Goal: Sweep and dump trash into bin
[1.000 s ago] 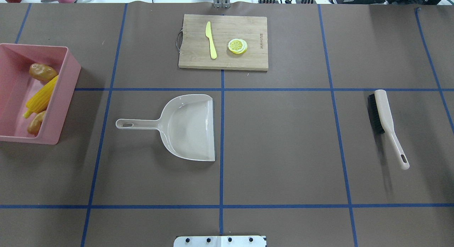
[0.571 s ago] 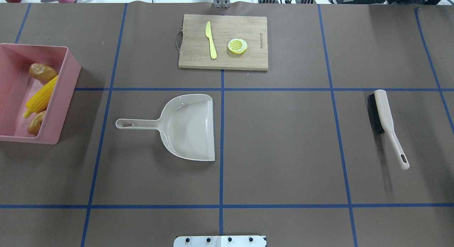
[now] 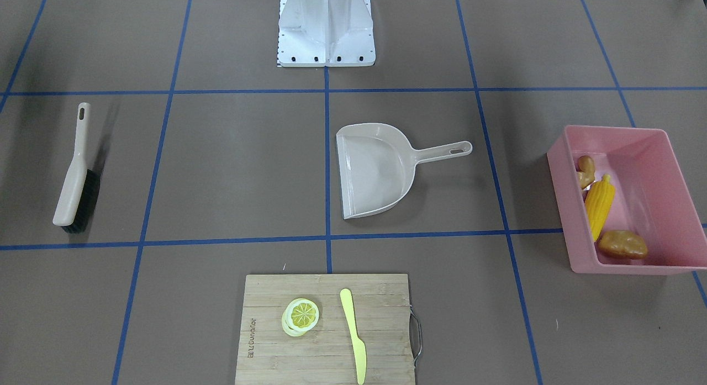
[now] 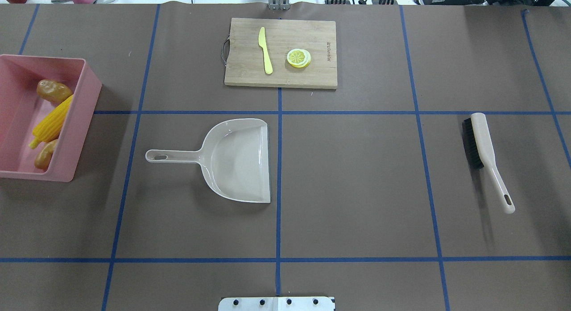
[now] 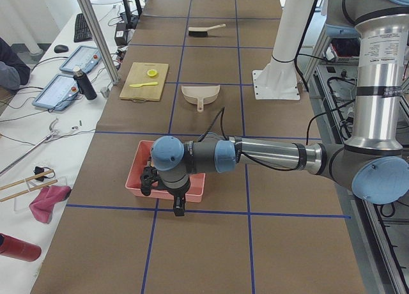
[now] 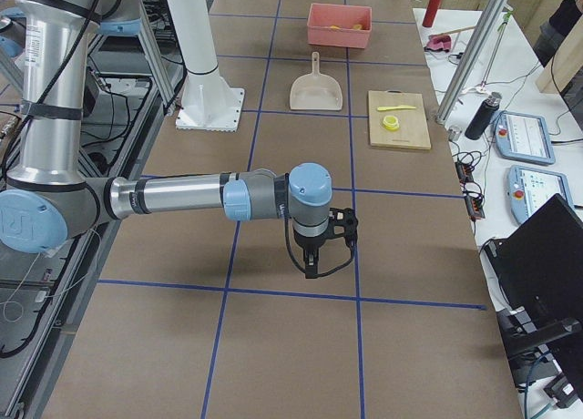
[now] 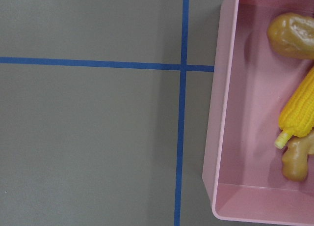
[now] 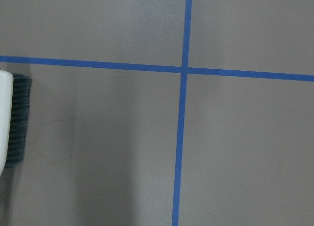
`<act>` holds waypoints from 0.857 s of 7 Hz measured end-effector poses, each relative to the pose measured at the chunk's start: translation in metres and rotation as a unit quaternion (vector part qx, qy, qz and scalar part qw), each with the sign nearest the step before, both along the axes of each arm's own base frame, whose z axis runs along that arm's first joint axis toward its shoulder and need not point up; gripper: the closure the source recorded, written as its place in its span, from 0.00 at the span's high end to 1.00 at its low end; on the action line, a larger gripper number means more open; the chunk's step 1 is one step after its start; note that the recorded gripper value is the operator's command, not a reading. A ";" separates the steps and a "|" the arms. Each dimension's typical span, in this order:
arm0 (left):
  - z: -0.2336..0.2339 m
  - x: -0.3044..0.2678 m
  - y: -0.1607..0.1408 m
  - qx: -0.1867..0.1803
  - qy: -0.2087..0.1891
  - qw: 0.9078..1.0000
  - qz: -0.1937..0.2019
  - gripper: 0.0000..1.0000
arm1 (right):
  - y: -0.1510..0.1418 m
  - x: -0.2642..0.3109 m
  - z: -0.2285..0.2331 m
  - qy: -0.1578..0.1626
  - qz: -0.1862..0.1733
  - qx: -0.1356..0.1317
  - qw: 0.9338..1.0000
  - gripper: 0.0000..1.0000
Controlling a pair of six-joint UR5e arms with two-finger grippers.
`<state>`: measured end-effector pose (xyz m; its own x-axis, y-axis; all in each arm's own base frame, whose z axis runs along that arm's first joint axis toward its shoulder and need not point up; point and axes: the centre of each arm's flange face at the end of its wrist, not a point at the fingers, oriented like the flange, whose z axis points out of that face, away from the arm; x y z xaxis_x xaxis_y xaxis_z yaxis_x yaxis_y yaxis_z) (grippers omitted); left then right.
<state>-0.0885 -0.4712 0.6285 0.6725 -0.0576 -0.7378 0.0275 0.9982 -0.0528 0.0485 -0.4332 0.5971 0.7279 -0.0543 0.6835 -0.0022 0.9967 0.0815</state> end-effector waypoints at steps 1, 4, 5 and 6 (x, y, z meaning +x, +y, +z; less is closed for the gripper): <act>0.002 0.000 0.000 -0.005 0.000 1.000 -0.003 0.99 | 0.000 0.000 0.000 0.000 0.000 0.000 1.000 1.00; 0.008 -0.002 0.003 -0.013 0.000 1.000 -0.007 0.99 | -0.001 0.000 -0.001 0.000 0.000 0.001 1.000 1.00; 0.010 -0.003 0.005 -0.015 0.000 1.000 -0.008 0.99 | -0.001 0.000 -0.001 -0.001 0.000 0.001 1.000 1.00; 0.011 -0.004 0.006 -0.016 0.001 1.000 -0.009 0.99 | -0.001 0.000 -0.001 -0.001 0.000 0.001 1.000 1.00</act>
